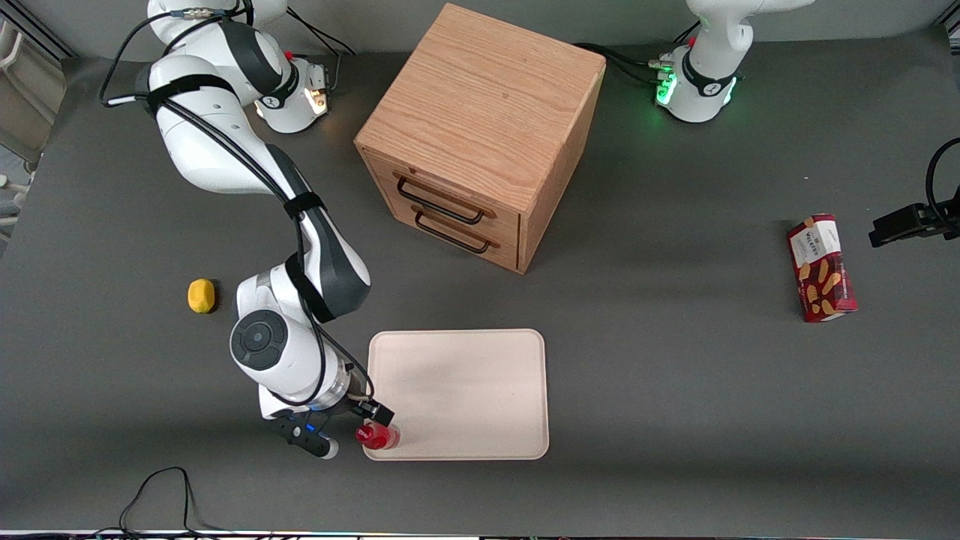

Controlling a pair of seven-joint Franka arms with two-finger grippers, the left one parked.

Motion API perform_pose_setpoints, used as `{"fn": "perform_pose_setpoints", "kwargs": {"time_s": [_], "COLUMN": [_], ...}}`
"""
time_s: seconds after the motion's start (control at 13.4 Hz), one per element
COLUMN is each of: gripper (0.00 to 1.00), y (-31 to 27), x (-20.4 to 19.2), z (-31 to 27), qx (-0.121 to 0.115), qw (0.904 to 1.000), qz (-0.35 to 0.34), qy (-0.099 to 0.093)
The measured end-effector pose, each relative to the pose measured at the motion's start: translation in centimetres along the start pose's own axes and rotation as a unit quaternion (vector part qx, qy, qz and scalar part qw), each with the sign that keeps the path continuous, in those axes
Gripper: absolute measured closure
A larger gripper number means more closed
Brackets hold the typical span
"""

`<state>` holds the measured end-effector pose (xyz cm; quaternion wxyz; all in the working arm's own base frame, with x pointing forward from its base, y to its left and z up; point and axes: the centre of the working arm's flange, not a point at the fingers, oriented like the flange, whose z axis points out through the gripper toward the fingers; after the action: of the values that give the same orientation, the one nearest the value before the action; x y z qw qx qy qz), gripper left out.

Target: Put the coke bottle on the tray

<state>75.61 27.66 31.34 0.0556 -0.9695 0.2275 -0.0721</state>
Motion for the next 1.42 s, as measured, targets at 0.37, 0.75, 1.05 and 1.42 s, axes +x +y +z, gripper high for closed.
{"fn": "perform_pose_setpoints", "kwargs": {"time_s": [0.37,0.75,1.05,1.42], "gripper": [0.00,0.00,0.00,0.00], "y": [0.0,0.0,0.4,3.7], "x": [0.0,-0.2,-0.9,-2.3], "z": [0.0,0.0,-2.9,-9.3], "qx": [0.000,-0.008,-0.056,-0.085], "qw": [1.0000,1.0000,0.9978,0.9871], "qz": [0.000,-0.001,-0.017,-0.095], "qy": [0.000,-0.005,-0.032,-0.097]}}
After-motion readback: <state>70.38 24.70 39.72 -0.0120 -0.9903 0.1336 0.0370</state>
